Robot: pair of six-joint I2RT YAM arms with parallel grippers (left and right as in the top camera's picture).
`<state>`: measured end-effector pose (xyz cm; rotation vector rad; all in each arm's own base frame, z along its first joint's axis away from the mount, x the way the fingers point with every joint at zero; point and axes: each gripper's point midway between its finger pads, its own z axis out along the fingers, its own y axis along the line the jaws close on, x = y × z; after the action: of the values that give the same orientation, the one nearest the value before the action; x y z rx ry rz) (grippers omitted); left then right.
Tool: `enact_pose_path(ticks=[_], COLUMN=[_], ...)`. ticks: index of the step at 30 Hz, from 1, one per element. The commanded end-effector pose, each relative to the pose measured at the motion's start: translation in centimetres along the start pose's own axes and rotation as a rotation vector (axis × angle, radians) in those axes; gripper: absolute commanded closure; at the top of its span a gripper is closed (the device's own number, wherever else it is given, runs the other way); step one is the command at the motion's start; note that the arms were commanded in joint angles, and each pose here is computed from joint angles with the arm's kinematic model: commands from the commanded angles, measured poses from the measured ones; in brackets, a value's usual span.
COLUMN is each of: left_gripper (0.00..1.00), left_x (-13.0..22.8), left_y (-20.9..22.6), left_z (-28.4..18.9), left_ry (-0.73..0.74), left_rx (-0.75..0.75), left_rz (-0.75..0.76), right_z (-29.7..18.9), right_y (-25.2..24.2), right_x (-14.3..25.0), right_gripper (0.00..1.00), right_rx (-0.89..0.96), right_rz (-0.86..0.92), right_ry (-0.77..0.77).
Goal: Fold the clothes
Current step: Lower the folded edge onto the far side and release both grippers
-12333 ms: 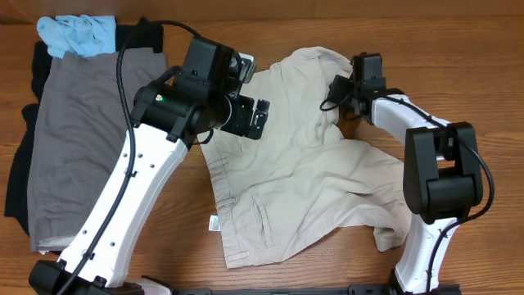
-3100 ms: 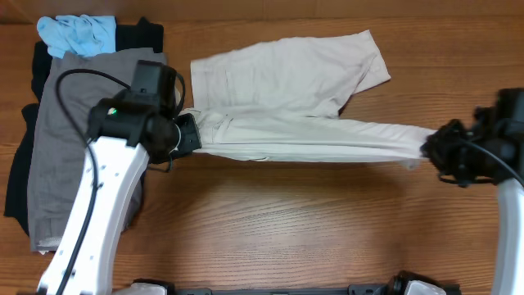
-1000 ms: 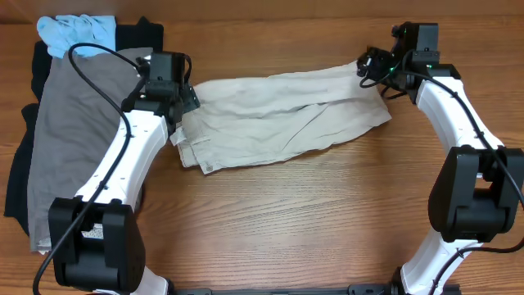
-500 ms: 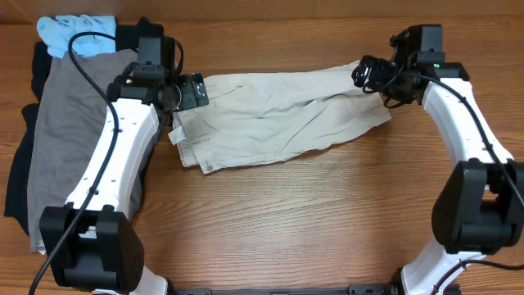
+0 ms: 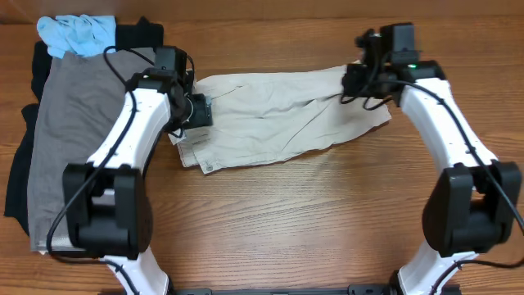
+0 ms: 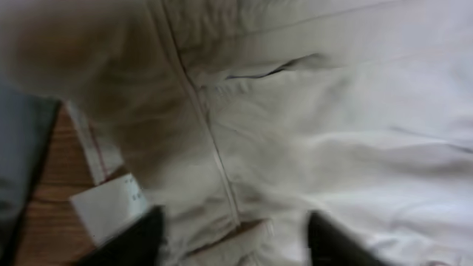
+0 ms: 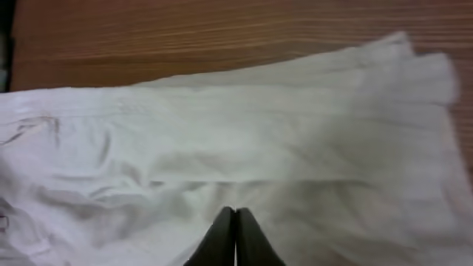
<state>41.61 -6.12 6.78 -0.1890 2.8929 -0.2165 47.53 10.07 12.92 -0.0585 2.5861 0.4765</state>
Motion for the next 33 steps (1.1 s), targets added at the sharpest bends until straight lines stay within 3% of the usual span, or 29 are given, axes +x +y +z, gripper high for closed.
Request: enact_pose_path(ticks=[1,5,18,28,33], left_gripper=[0.77,0.96,0.96,0.96,0.96], left_x=[-0.2,0.1,-0.3,-0.3,-0.3], left_y=[-0.1,0.3,0.7,0.7,0.7], left_z=[1.3,2.8,4.4,4.4,4.4], left_ry=[0.021,0.045,0.040,0.040,0.039], left_rx=[0.012,-0.001,-0.024,-0.024,-0.024], left_rz=[0.011,0.008,-0.003,-0.003,-0.003], right_z=[2.4,3.9,7.6,8.4,8.0], right_y=[-1.1,-2.0,-5.5,-6.1,-6.4], right_x=[0.5,1.7,2.5,-5.0,-6.2], right_gripper=[0.96,0.96,0.96,0.95,0.95], right_rx=[0.036,0.052,0.175,0.158,0.140], right_rz=[0.059,0.115,0.166,0.187,0.254], right_ry=[0.033,0.076,0.080,-0.240,-0.297])
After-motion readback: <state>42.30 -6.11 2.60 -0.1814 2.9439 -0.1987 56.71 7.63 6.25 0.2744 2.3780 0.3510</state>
